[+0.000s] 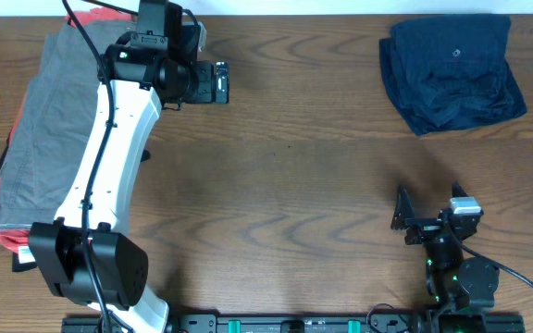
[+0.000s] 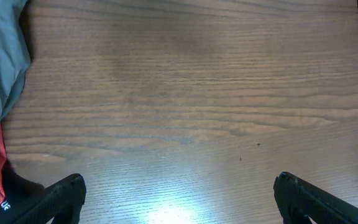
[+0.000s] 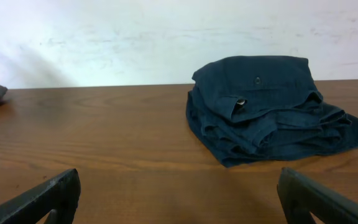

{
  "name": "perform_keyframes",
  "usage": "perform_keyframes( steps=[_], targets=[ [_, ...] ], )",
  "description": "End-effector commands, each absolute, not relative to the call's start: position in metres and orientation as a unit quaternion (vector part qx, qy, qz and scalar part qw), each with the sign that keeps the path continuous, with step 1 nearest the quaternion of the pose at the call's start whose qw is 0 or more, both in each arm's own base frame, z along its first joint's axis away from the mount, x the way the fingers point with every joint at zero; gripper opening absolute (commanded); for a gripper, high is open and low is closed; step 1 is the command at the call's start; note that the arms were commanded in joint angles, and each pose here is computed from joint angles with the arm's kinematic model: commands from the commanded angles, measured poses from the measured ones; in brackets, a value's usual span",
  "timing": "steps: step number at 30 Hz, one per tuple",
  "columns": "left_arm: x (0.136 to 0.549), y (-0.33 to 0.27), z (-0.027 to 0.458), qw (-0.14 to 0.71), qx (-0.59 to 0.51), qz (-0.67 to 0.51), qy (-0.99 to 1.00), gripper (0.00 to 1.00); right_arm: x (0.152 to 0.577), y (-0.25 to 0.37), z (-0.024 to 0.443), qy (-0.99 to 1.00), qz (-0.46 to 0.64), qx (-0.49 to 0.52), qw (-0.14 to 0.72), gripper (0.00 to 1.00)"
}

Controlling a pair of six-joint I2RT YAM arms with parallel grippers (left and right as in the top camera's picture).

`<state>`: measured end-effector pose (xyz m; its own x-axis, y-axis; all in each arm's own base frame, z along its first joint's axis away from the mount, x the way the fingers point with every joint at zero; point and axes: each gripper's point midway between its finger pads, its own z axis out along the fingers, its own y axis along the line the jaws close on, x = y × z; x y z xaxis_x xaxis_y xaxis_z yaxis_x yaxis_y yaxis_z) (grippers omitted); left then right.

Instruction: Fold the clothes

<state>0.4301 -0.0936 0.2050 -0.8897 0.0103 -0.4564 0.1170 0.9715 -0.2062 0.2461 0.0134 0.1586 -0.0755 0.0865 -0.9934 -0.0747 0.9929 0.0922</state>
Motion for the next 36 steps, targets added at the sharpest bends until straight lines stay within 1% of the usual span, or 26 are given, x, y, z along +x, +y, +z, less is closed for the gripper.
perform_keyframes(
  steps=[1,4,11,15,20,21,22,23,24,25,30,36],
  targets=[
    [0.430,-0.084,0.202,0.229,0.020,-0.108,0.967,0.98,0.246,0.015,0.158,0.730,0.055,-0.003,0.681,0.99],
    [0.429,-0.083,0.211,0.239,0.021,-0.109,0.965,0.98,0.246,0.015,0.158,0.730,0.055,-0.003,0.681,0.99],
    [0.428,-0.083,0.211,0.240,0.021,-0.109,0.964,0.98,0.246,0.015,0.158,0.730,0.054,-0.003,0.681,0.99],
    [0.419,-0.081,0.242,0.274,0.023,-0.113,0.955,0.98,0.246,0.015,0.158,0.730,0.055,-0.003,0.681,0.99],
    [0.399,-0.065,0.298,0.348,0.014,-0.083,0.934,0.98,0.246,0.015,0.158,0.730,0.055,-0.003,0.681,0.99],
    [0.394,-0.064,0.310,0.363,0.015,-0.085,0.928,0.74,0.246,0.015,0.158,0.730,0.054,-0.003,0.681,0.99],
    [0.388,-0.064,0.323,0.380,0.015,-0.087,0.921,0.24,0.246,0.015,0.158,0.730,0.055,-0.003,0.681,0.99],
    [0.381,-0.062,0.334,0.394,0.016,-0.087,0.915,0.34,0.246,0.015,0.158,0.730,0.055,-0.003,0.681,0.99],
    [0.374,-0.058,0.345,0.408,0.012,-0.080,0.909,0.54,0.246,0.015,0.158,0.730,0.055,-0.003,0.681,0.99],
    [0.366,-0.054,0.354,0.420,0.008,-0.072,0.904,0.98,0.246,0.015,0.158,0.730,0.055,-0.003,0.681,0.99],
    [0.325,-0.032,0.384,0.477,-0.013,-0.039,0.878,0.98,0.246,0.015,0.158,0.730,0.055,-0.003,0.681,0.99],
    [0.295,-0.003,0.387,0.540,-0.050,-0.026,0.840,0.98,0.246,0.015,0.158,0.730,0.054,-0.003,0.681,0.99]
  ],
)
